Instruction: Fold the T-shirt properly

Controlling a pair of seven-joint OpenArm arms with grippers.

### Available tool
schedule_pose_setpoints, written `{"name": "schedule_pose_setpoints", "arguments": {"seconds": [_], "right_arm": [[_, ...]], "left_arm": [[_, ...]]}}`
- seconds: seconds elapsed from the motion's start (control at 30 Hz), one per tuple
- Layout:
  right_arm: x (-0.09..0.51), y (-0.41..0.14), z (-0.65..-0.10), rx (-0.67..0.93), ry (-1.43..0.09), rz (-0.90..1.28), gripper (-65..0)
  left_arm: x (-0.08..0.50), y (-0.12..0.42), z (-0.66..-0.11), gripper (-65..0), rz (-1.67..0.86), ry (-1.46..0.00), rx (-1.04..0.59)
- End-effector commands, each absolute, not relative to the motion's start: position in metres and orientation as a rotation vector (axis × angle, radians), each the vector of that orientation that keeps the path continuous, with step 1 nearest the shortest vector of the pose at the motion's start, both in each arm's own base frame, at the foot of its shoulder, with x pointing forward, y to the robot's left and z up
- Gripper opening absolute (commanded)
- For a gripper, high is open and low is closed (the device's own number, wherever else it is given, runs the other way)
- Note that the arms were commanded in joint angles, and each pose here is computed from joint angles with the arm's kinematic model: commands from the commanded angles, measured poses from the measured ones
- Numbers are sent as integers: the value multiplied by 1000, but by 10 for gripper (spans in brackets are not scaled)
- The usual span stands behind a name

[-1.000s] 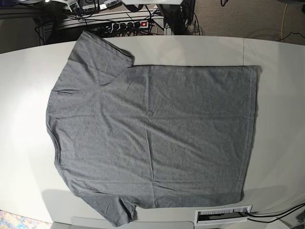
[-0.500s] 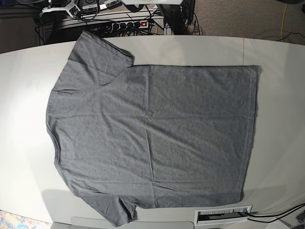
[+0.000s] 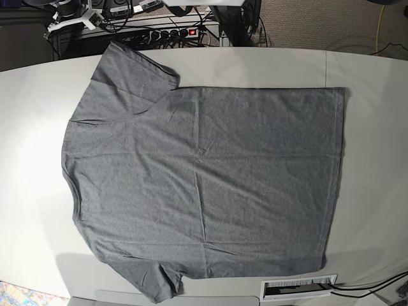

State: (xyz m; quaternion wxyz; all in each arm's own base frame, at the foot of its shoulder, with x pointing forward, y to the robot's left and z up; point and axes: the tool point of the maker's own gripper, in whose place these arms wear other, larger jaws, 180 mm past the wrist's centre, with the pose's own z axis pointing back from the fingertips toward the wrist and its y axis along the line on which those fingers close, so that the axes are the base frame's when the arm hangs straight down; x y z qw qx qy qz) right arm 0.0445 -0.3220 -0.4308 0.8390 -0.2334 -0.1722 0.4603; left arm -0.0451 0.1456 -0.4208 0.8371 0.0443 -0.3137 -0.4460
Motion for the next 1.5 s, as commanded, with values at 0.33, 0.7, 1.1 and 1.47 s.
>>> {"name": "schedule_pose_setpoints", "arguments": {"seconds": [0.33,0.7,1.1,1.47], "right_arm": [[71,-292,-396,-536,-478,1037,-650],[95,-263,-349,-624,-612,1059,-650],[109,-256,-330,-692,-664,1104,-650],[115,-257,-322,-751,-692,1130,-650]], "left_arm": [[-21,132,-366,-650,-1037,-823,177],[8,117,-336,-650,-1065,-943,200],[37,110,-304,-650,-1087,-1032,268],[53,106,-294,-650,-1109,-1101,309]]}}
